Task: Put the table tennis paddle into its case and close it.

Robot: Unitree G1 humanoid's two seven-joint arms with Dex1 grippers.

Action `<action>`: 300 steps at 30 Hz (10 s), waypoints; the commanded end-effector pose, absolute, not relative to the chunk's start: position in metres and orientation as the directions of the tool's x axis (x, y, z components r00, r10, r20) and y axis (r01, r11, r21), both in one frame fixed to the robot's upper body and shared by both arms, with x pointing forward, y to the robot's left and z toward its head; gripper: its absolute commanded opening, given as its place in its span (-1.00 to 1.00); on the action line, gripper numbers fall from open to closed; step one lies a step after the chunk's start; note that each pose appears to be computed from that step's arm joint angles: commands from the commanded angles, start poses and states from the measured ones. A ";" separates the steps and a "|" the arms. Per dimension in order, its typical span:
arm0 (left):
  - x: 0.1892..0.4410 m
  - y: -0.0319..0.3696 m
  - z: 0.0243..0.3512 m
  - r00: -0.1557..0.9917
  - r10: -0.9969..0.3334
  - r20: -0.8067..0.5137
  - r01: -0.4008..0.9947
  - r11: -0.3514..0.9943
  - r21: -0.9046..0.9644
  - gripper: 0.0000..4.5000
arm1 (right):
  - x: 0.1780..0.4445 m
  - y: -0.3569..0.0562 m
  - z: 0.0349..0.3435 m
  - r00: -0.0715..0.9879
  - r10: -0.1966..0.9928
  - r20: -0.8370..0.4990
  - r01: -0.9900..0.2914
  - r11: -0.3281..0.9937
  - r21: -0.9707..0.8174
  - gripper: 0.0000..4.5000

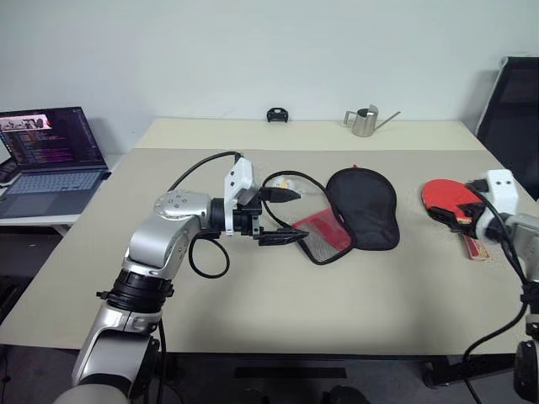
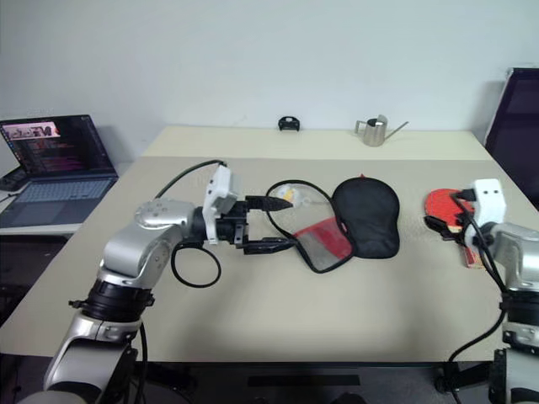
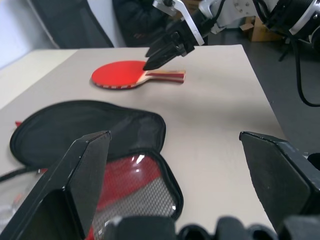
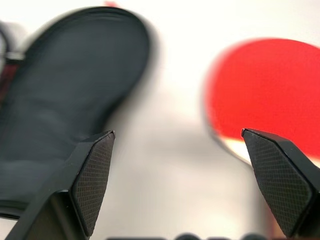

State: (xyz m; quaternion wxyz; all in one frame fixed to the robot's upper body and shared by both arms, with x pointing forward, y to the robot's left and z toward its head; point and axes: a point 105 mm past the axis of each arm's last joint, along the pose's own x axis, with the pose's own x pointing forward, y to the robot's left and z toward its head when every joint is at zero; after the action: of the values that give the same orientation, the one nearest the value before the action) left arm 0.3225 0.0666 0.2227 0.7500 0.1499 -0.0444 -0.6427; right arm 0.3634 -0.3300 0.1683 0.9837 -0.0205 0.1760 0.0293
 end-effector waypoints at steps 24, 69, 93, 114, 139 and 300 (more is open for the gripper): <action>0.321 0.063 0.234 0.150 -0.981 -0.126 0.935 0.100 0.341 1.00 | 0.397 -0.376 0.127 0.894 -0.187 -0.407 0.128 0.978 -0.167 0.97; 0.327 0.105 0.222 0.298 -0.940 -0.165 0.918 0.235 0.319 1.00 | 0.420 -0.341 0.161 0.940 -0.163 -0.301 0.158 0.987 -0.043 -0.51; 0.327 0.113 0.216 0.343 -0.925 -0.162 0.906 0.281 0.316 1.00 | 0.403 -0.182 0.182 0.951 0.159 -0.264 -0.129 0.983 0.129 -0.51; 0.326 0.111 0.213 0.347 -0.925 -0.155 0.905 0.288 0.312 1.00 | 0.423 -0.171 0.142 0.942 0.092 -0.323 -0.068 0.994 0.084 -0.51; 0.326 0.109 0.212 0.346 -0.925 -0.154 0.906 0.287 0.310 1.00 | 0.420 -0.171 0.119 0.930 -0.008 -0.367 0.008 1.000 -0.002 -0.35; 0.344 0.090 0.260 0.252 -0.968 -0.015 0.937 0.240 0.253 1.00 | 0.435 -0.210 0.101 0.778 0.401 -0.483 -0.435 0.899 0.047 0.92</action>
State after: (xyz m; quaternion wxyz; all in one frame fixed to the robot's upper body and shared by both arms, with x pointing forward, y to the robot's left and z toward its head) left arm 0.3488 0.0916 0.2454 0.7921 0.0865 -0.0492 -0.6023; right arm 0.4372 -0.2189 0.1145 0.9501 -0.0370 0.2276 0.2101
